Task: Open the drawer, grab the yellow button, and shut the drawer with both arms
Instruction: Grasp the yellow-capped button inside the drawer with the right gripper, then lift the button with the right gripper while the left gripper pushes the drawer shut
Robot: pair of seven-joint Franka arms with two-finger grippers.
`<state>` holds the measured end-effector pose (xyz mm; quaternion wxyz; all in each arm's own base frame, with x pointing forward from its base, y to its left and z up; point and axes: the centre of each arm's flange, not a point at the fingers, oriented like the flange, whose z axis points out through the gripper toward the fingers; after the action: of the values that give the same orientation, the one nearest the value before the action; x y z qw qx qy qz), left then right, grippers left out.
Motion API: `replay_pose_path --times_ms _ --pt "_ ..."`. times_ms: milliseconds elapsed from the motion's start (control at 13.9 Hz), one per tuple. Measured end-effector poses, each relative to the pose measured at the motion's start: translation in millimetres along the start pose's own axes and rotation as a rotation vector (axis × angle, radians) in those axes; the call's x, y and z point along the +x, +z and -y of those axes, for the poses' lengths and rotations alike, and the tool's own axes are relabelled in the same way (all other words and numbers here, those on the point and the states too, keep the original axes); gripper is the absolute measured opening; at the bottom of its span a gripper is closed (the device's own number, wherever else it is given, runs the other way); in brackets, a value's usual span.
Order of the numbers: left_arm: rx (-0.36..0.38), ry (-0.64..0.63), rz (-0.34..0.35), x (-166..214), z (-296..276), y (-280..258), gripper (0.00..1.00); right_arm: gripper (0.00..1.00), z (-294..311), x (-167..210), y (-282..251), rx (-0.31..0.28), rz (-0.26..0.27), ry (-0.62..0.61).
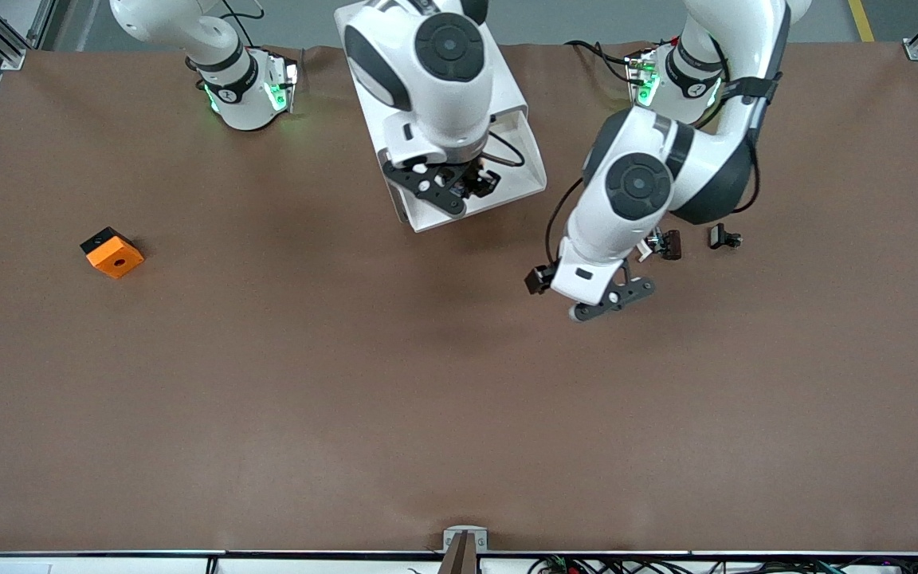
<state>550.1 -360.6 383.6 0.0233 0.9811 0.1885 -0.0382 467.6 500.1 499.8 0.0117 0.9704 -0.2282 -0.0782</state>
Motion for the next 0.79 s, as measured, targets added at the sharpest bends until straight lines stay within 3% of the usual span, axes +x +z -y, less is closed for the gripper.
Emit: replay_pose_path --times_ms 431,791 --pt "0.015 -0.008 0.0 -73.2 -34.8 34.2 1.0 0.41 -84.5 90.1 -60.4 -0.004 0.028 -0.168" --pt "0.05 0.086 0.017 -139.4 -60.4 48.2 1.0 0.41 -201.8 165.6 -68.8 -0.029 0.04 -0.267"
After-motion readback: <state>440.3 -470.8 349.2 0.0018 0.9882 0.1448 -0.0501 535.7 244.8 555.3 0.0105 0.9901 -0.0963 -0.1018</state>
